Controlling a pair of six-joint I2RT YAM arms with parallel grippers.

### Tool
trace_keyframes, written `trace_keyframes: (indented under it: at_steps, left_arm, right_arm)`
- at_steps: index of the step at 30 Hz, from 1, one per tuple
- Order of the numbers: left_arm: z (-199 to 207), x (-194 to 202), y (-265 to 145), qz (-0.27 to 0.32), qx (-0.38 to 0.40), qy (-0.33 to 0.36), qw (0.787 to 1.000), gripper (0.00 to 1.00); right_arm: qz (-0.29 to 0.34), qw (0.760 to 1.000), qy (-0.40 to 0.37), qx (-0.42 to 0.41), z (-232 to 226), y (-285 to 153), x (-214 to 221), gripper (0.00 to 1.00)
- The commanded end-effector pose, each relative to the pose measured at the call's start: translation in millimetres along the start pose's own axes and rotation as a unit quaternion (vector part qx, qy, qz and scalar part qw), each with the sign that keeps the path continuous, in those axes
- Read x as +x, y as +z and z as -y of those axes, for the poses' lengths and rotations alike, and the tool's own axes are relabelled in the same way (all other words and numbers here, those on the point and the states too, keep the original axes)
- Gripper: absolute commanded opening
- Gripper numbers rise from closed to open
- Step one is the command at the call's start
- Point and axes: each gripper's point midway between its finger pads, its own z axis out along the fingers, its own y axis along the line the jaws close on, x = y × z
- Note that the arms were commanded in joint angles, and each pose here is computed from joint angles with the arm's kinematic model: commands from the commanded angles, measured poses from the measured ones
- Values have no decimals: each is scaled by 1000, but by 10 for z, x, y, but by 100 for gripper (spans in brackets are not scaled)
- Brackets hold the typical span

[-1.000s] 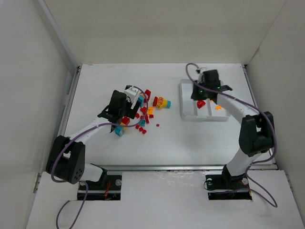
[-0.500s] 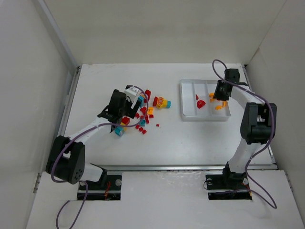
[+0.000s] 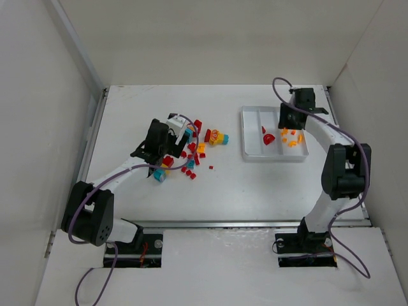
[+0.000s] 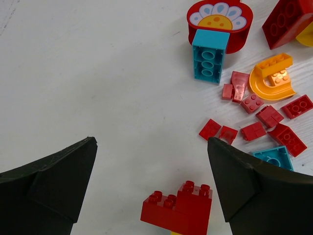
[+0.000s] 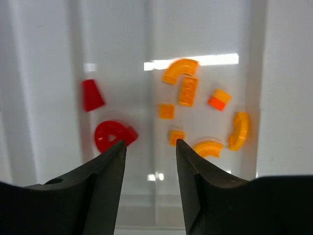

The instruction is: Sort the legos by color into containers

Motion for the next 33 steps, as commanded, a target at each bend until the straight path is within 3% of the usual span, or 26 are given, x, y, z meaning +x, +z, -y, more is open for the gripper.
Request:
trace_keyframes:
  at_steps: [1,3,5,8,10,14,17,24,33]
  left_arm:
    - [-20,-190,-50,36,-1,-4,999,95]
    - [-8,-160,-27,31,0,-3,1000,95]
    - [-8,-159,-27,31,0,-3,1000,95]
    - [5,-187,-10,33,4,-3,999,95]
    - [-11,-184,-11,32,0,-3,999,95]
    - [-74,-198,-33,32,-16,1,999,95]
    - [-91,-169,-51,30,-20,6,999,95]
    - [-67,-74,-46,21,-18,8,1000,95]
    - [-58,-121,-25,27,-14,7,1000,95]
  right_arm:
    - [107,973,-184,-90,-787,-525,-423,52]
    - [109,925,-324,-165,-1316,-542,-226,53]
    - [78,873,-410,-253,-1796,-568,119,53]
    - [49,808,-503,-302,-2225,-334,285,53]
    - [32,798,-511,-320,-2335,-223,341,53]
    - [8,801,-516,-304,-2426,91,282,53]
    - [-6,785,-550,-284,-2458,222,334,53]
    - [-39,761,-578,-292,-2447,271,680,53]
    - [-23,756,-579,-304,-2539,135,626,53]
